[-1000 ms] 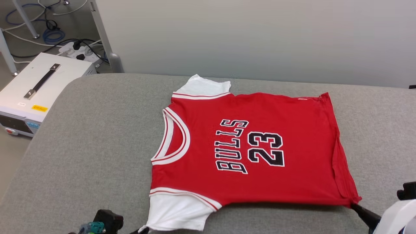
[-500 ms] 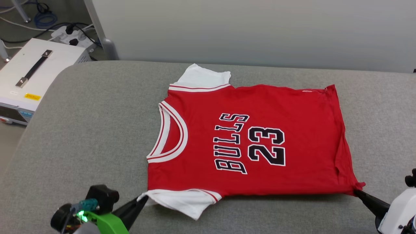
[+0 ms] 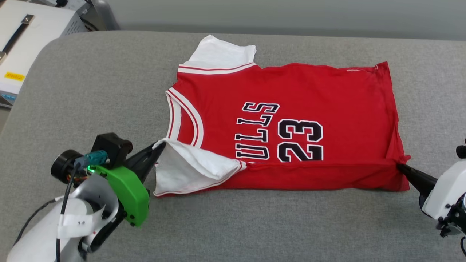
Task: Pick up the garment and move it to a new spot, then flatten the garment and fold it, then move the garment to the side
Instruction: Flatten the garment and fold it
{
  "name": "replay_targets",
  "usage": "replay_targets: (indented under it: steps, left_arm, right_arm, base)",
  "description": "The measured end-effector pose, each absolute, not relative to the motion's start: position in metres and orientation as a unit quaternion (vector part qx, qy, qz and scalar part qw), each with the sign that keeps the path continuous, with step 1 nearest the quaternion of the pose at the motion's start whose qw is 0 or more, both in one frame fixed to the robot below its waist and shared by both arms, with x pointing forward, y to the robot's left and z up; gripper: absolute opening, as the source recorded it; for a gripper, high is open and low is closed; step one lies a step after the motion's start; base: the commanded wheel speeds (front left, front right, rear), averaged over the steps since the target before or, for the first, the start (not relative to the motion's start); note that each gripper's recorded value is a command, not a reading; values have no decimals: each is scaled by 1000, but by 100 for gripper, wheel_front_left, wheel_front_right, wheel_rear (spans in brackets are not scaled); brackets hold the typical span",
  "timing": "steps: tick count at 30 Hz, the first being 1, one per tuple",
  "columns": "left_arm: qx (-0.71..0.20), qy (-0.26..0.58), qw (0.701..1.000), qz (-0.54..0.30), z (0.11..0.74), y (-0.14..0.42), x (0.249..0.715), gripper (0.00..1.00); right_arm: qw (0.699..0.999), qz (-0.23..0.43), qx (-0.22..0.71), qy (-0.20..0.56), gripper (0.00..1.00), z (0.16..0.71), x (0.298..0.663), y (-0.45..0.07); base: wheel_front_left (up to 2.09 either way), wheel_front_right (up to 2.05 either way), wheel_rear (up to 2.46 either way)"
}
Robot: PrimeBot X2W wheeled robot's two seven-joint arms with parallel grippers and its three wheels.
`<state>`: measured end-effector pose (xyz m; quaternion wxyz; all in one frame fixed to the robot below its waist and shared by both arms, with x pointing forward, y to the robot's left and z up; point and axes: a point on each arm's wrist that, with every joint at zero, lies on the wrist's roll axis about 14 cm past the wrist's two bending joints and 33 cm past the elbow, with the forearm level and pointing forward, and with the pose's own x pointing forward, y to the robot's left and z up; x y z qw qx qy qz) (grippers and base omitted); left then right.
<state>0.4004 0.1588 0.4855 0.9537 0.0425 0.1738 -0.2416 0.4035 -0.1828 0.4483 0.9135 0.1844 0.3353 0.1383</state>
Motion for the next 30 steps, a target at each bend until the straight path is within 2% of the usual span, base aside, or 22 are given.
replay_targets:
  steps: [10, 19, 20, 21, 22, 23, 24, 25, 30]
  left_arm:
    - [48, 191, 952, -234, 465, 163, 452, 0]
    - [56, 245, 940, -231, 421, 164, 471, 0]
    - [56, 252, 938, -231, 416, 163, 471, 38]
    - [57, 255, 937, -231, 412, 162, 472, 86]
    - [57, 257, 937, -230, 409, 162, 474, 100]
    - [56, 257, 937, -228, 406, 161, 476, 100]
    - [55, 258, 938, -226, 404, 161, 477, 100]
    - [52, 260, 938, -223, 401, 160, 477, 100]
    - [26, 230, 952, -198, 409, 164, 482, 100]
  right_arm:
    - [906, 115, 176, 366, 0, 423, 428, -191]
    - [900, 112, 168, 387, 0, 403, 447, -189]
    - [899, 111, 167, 389, 0, 400, 448, -188]
    - [899, 111, 165, 391, 0, 398, 449, -188]
    - [899, 109, 165, 392, 0, 395, 451, -189]
    - [899, 108, 164, 392, 7, 393, 452, -188]
    - [900, 106, 163, 389, 84, 393, 454, -189]
    - [902, 103, 164, 385, 100, 393, 456, -190]
    - [910, 106, 160, 366, 100, 400, 459, -187]
  base:
    - [0, 0, 0]
    - [0, 0, 0]
    - [0, 0, 0]
    - [0, 0, 0]
    - [0, 0, 0]
    - [0, 0, 0]
    - [0, 0, 0]
    - [0, 0, 0]
    - [0, 0, 0]
